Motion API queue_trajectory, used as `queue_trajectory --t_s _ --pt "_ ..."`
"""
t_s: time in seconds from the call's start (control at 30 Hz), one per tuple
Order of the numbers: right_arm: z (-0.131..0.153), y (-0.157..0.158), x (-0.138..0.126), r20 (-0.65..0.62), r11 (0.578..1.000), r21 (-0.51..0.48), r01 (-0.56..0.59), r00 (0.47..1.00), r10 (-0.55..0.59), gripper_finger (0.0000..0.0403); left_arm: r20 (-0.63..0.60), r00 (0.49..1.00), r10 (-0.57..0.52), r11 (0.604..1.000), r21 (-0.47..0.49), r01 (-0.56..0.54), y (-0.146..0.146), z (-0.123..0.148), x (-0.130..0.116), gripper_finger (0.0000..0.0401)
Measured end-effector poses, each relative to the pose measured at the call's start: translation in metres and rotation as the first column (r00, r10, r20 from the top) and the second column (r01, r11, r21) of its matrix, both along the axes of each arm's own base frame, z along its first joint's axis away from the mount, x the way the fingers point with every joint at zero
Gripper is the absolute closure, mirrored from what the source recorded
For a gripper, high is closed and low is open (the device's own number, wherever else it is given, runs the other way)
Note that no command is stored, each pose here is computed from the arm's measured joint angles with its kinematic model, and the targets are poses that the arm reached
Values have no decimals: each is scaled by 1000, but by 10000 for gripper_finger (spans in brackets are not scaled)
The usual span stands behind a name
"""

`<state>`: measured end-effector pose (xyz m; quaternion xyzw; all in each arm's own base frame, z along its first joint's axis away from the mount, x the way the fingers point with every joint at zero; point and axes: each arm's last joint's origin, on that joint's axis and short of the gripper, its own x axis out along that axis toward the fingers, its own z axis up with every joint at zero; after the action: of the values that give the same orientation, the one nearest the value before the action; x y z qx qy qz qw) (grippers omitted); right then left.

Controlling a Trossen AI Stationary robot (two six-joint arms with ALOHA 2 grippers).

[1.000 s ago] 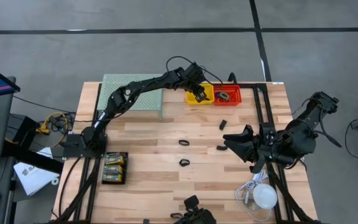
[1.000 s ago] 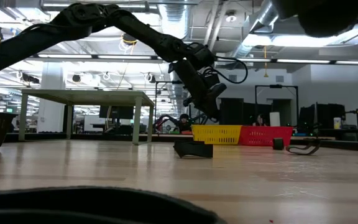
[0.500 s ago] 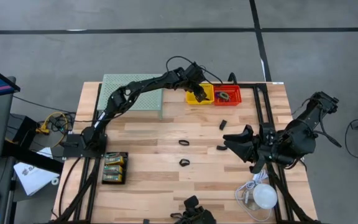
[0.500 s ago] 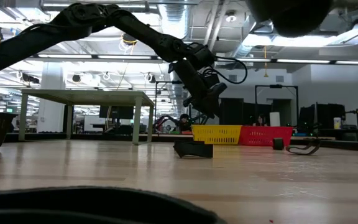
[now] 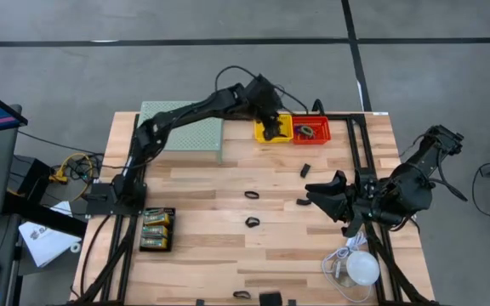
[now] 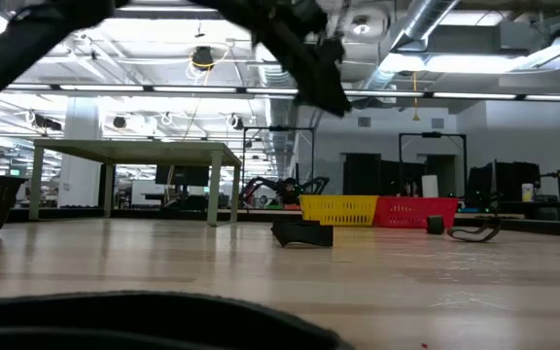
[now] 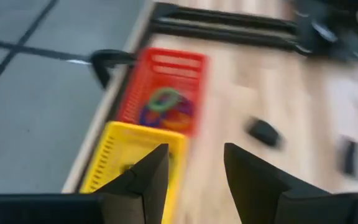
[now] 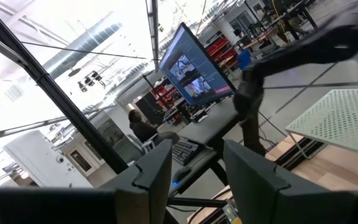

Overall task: Pick & Place Office Desk Supplies
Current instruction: Put the black rubber band into the yellow basket

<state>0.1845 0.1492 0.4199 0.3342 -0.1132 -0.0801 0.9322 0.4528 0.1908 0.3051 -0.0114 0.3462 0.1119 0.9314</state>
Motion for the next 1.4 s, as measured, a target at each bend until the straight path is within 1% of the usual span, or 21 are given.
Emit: queue_trajectory --t_s 0.07,0.2,0.37,0.47,0.53,0.63,0.73,0.8,0.87,0.97,1.03,1.27,1.37,1.4 --pt "0 0 0 1 1000 -6 1 1000 -1 260 -53 996 -69 998 0 69 -24 15 -8 253" --pt "1 0 0 1 1000 -14 1 1000 -1 260 -177 968 -180 984 -38 176 -72 31 -24 253" --pt "1 1 -1 5 999 -24 -22 1000 22 260 -209 940 -268 963 -62 261 -126 39 -44 253" --pt "1 1 -1 6 999 -25 -27 1000 27 260 -255 923 -288 957 -98 272 -152 27 -59 253" --pt "1 4 -3 6 999 -37 -35 999 35 260 -286 907 -308 951 -113 287 -166 12 -67 254" --pt "2 6 -5 10 998 -49 -45 999 46 260 -264 913 -313 950 -89 300 -184 -14 -74 254" --pt "3 8 -7 12 997 -50 -56 998 57 260 -240 927 -287 958 -80 276 -193 -43 -77 251" --pt "3 10 -9 11 997 -52 -63 998 64 260 -273 923 -270 963 -75 259 -192 -65 -78 248" --pt "3 10 -9 12 996 -51 -68 998 68 260 -282 923 -262 965 -44 260 -188 -81 -76 243" --pt "3 11 -10 13 996 -50 -73 997 74 260 -293 916 -273 957 15 290 -185 -100 -71 235" --pt "3 11 -10 13 996 -47 -73 997 74 260 -316 905 -284 951 25 308 -183 -111 -67 229" --pt "2 11 -10 13 997 -35 -76 997 76 260 -374 881 -289 948 14 317 -184 -146 -56 204" --pt "2 11 -10 12 996 -36 -76 997 76 260 -392 885 -251 948 86 307 -182 -153 -53 199" --pt "2 11 -10 12 997 -34 -76 997 76 260 -398 883 -250 947 90 309 -182 -155 -53 199"
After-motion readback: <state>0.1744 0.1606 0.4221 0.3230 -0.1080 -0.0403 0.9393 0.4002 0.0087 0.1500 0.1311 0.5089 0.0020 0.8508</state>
